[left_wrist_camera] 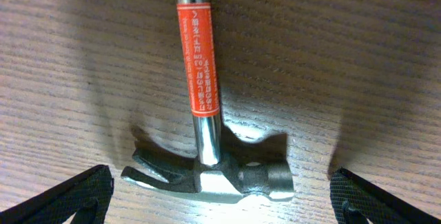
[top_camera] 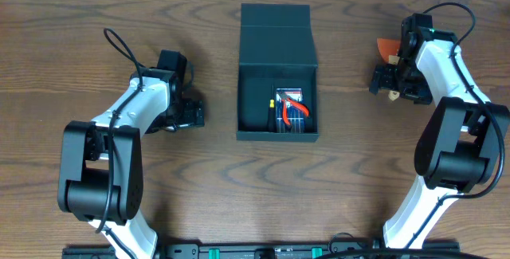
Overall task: Pack container
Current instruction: 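Lower the left gripper onto the hammer handle and grasp it, then lift the hammer and carry it over the black box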
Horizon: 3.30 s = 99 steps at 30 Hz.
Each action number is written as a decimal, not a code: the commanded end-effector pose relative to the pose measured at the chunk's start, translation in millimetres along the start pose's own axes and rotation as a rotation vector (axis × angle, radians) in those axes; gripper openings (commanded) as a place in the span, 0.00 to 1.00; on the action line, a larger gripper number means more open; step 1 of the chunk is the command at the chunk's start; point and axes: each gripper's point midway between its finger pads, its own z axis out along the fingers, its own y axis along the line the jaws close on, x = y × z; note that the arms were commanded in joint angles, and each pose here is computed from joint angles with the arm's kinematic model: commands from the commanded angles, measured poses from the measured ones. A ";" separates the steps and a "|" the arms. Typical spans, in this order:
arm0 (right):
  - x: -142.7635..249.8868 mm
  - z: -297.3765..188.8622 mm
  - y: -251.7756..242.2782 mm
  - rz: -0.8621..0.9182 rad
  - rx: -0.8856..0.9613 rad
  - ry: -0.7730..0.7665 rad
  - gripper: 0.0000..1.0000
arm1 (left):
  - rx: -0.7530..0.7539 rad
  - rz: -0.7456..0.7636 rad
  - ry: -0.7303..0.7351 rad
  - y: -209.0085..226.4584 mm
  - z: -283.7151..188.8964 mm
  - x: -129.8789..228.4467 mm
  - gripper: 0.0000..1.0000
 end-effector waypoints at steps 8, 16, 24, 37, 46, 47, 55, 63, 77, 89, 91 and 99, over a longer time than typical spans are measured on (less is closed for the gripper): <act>-2.0 -2.3 -1.6 -0.006 0.008 -0.011 0.99 | -0.005 0.031 0.011 4.6 6.4 0.8 0.99; -2.0 -2.3 -1.6 -0.006 0.008 -0.011 0.99 | -0.015 0.002 0.052 13.9 18.1 4.4 0.98; -1.9 -2.3 -1.6 -0.006 0.008 -0.010 0.99 | 0.008 0.000 0.069 9.8 23.2 6.5 0.99; -2.0 -2.3 -1.6 -0.006 0.008 -0.011 0.99 | 0.010 0.005 0.077 9.7 23.0 8.4 0.99; -2.0 -2.3 -1.6 -0.006 0.008 -0.011 0.99 | 0.008 0.005 0.085 10.2 22.9 10.4 0.86; -2.0 -2.3 -1.6 -0.006 0.008 -0.011 0.99 | 0.008 0.005 0.086 10.2 22.9 10.5 0.86; -1.9 -2.3 -1.6 -0.006 0.008 -0.010 0.99 | 0.007 0.005 0.088 10.5 22.9 10.9 0.80; -2.0 -2.3 -1.6 -0.006 0.008 -0.011 0.99 | 0.006 0.005 0.092 10.7 22.8 12.0 0.71; -1.9 -2.3 -1.6 -0.006 0.008 -0.010 0.99 | 0.009 0.000 0.078 10.6 14.4 9.6 0.61; -2.0 -2.3 -1.6 -0.006 0.008 -0.011 0.99 | 0.042 -0.008 -0.054 6.2 -32.6 -16.3 0.61; -2.0 -2.3 -1.6 -0.006 0.008 -0.011 0.99 | 0.051 -0.010 -0.089 5.2 -44.1 -22.2 0.61; -2.0 -2.3 -1.6 -0.006 0.008 -0.011 0.99 | 0.087 -0.016 -0.227 4.6 -96.6 -32.5 0.60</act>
